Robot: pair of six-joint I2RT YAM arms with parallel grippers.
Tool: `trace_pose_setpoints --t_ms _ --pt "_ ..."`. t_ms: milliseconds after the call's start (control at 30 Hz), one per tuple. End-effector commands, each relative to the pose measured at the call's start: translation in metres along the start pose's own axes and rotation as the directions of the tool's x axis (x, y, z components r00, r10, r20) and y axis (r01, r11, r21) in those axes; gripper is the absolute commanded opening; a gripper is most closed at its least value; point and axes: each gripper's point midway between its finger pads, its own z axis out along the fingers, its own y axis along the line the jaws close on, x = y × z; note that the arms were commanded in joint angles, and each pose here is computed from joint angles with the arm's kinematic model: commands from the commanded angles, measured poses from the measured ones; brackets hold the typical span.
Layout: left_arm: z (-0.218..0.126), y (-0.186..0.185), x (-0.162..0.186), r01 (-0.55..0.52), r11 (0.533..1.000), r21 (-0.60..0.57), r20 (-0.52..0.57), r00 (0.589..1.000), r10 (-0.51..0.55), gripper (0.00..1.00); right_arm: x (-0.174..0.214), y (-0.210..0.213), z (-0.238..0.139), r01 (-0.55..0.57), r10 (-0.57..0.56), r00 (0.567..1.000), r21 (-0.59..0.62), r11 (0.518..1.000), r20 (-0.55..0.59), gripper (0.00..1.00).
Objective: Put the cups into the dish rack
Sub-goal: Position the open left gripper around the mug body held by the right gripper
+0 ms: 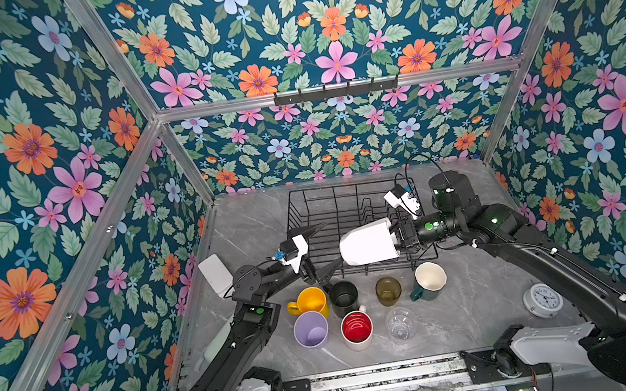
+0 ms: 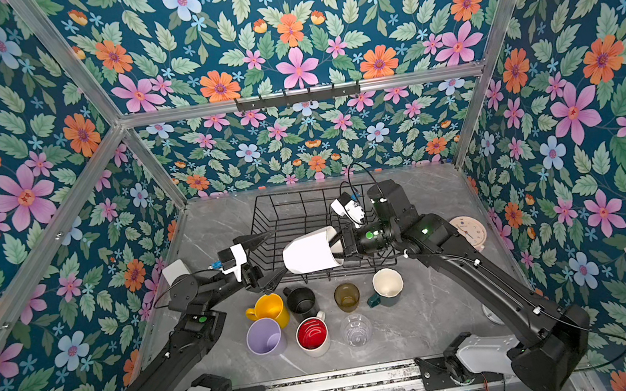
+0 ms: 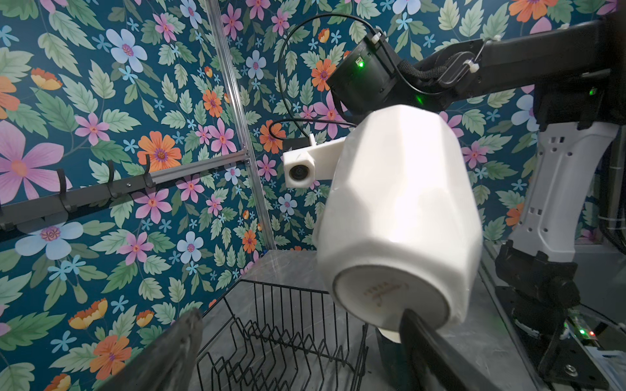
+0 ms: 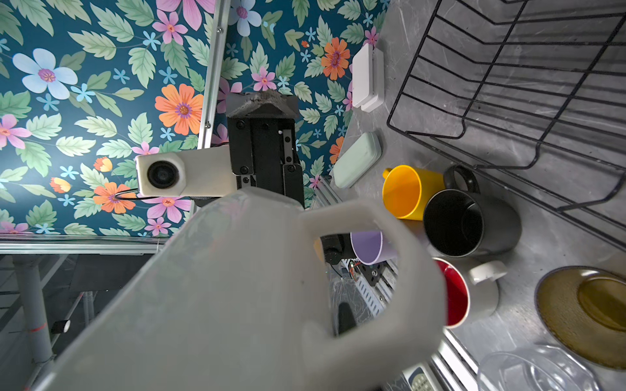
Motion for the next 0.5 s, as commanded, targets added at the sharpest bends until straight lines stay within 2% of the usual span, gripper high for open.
trace_pose_setpoints --t_ms 0,200,333,467 --pt "0.002 -0.008 -0.011 -0.064 0.997 0.047 0.041 0.997 0.062 0.92 -0.006 0.018 0.001 0.052 -0.051 0.999 -0.078 0.996 0.01 0.0" --pt "0.0 -0.019 -0.007 -0.059 0.992 0.108 0.035 0.998 0.055 0.93 -0.012 0.022 0.0 0.062 -0.06 0.998 -0.083 0.995 0.029 0.0" --pt "-0.001 -0.022 -0.004 -0.051 0.992 0.118 0.028 0.998 0.048 0.93 -0.02 0.03 -0.018 0.085 -0.079 0.994 -0.084 0.993 0.078 0.0" --pt "-0.001 -0.023 -0.005 -0.053 0.991 0.124 0.031 0.998 0.05 0.94 -0.028 0.02 -0.026 0.069 -0.062 0.992 -0.056 0.996 0.111 0.0"
